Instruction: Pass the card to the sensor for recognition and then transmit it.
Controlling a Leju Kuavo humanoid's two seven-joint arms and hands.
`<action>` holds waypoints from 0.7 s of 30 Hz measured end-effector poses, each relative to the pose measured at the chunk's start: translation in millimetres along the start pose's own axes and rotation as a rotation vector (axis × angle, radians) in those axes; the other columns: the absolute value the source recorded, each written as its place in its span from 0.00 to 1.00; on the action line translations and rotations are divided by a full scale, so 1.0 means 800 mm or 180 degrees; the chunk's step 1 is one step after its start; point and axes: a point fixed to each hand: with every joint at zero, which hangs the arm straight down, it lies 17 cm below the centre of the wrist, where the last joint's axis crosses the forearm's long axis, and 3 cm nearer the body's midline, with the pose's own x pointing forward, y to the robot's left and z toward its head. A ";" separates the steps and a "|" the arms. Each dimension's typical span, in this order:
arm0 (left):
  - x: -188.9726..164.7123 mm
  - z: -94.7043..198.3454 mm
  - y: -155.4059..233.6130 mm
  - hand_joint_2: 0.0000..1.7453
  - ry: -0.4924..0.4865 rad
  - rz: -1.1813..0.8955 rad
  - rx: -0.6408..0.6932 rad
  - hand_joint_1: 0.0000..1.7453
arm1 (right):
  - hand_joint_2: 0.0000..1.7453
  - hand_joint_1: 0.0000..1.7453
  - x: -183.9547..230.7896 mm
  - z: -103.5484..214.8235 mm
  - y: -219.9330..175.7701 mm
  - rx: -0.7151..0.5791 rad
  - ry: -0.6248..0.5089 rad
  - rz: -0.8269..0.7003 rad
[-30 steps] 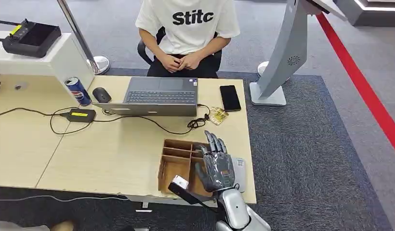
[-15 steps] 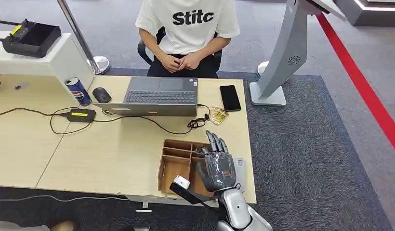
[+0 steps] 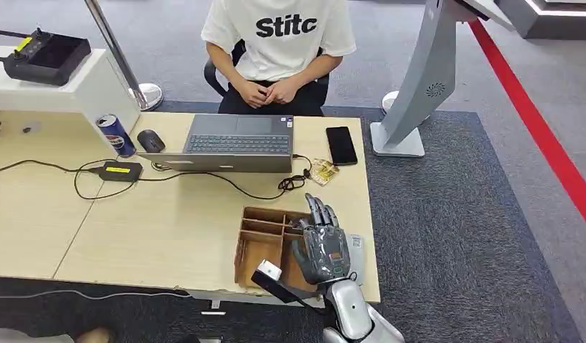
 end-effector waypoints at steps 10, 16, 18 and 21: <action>0.000 0.000 0.000 1.00 -0.0001 0.0001 -0.0001 0.00 | 1.00 0.43 0.000 0.000 0.001 0.0008 0.0000 0.0001; 0.000 0.000 0.000 1.00 -0.0001 0.0002 -0.0001 0.00 | 1.00 0.43 -0.002 0.001 0.001 0.0012 0.0004 0.0010; 0.000 0.000 0.000 1.00 -0.0001 0.0001 -0.0002 0.00 | 1.00 0.44 -0.002 0.001 0.001 0.0012 0.0004 0.0010; 0.000 0.000 0.000 1.00 0.0000 0.0002 -0.0001 0.00 | 1.00 0.44 -0.003 0.001 0.001 0.0012 0.0006 0.0012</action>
